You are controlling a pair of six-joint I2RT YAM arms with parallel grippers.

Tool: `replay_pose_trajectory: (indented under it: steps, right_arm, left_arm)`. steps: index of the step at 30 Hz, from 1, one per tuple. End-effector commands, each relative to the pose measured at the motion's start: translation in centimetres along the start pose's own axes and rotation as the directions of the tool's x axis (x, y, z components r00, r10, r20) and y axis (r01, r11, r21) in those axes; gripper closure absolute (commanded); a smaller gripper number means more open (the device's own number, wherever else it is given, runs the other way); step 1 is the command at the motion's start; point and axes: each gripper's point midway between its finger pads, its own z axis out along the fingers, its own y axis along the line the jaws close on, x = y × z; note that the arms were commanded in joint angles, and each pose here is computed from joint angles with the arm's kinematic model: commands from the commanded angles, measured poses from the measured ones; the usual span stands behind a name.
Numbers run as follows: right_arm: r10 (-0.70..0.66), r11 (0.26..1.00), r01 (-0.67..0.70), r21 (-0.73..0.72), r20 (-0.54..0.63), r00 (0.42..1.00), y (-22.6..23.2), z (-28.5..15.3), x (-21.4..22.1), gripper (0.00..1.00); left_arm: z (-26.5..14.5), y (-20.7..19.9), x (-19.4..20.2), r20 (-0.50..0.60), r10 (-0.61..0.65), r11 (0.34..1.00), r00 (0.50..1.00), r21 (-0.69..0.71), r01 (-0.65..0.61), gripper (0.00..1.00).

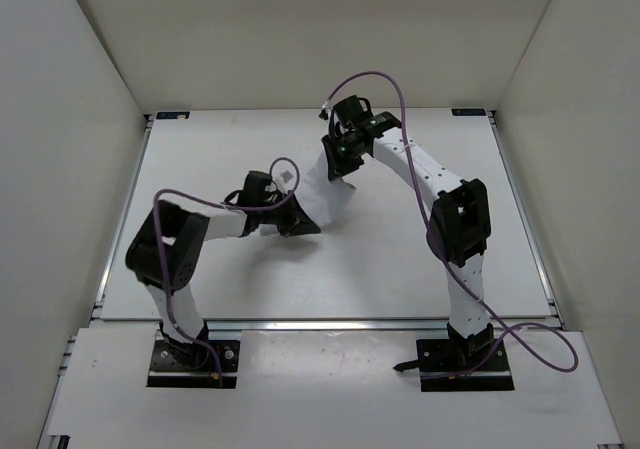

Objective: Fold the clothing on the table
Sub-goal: Fold the skirt

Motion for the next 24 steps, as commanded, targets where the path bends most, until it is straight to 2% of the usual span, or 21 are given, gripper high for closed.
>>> replay_pose_trajectory:
  steps: [1,3,5,8,9,10,13,19,24]
  right_arm:
    - [-0.017,0.999,0.015,0.031,0.065,0.998,-1.7,-1.9,-2.2,1.0]
    - [-0.012,0.999,0.01,0.036,0.052,0.999,-2.3,-2.1,-1.8,1.0]
    - [-0.008,0.999,0.006,0.031,0.034,0.999,-2.6,-2.2,-1.1,1.0]
    - [-0.023,0.997,0.023,0.078,0.006,1.0,-3.8,-2.5,0.1,1.0]
    - [-0.019,0.997,0.019,0.074,0.008,1.0,-3.7,-2.9,0.1,1.0]
    - [-0.023,0.997,0.024,0.08,-0.008,1.0,-3.9,-2.7,0.7,1.0]
    - [-0.037,0.995,0.038,0.094,-0.014,0.999,-4.0,-3.6,1.1,1.0]
    - [-0.04,0.992,0.043,0.116,-0.033,0.999,-4.6,-4.4,2.2,1.0]
    - [-0.034,0.994,0.032,0.106,0.021,0.999,-4.4,-5.0,0.4,1.0]
  left_arm:
    - [-5.5,-5.0,-3.0,0.13,0.066,0.987,0.989,0.139,-0.085,1.0]
    - [-7.6,-6.0,-4.4,0.191,0.07,0.978,0.979,0.179,-0.105,1.0]
    - [-8.7,-5.2,-5.5,0.227,0.059,0.98,0.972,0.17,-0.099,1.0]
    - [-8.5,-3.3,-6.2,0.239,0.079,0.991,0.968,0.083,-0.102,1.0]
    - [-8.2,-2.0,-6.4,0.249,0.07,0.997,0.966,0.024,-0.078,1.0]
    - [-7.8,-0.9,-6.9,0.273,0.117,0.993,0.955,-0.05,-0.107,1.0]
    - [-7.2,3.8,-6.6,0.253,0.164,0.957,0.953,-0.274,-0.092,1.0]
    - [-6.3,8.4,-5.2,0.209,0.197,0.899,0.958,-0.427,-0.092,1.0]
    - [-4.7,9.5,-3.0,0.131,0.164,0.89,0.978,-0.447,-0.09,1.0]
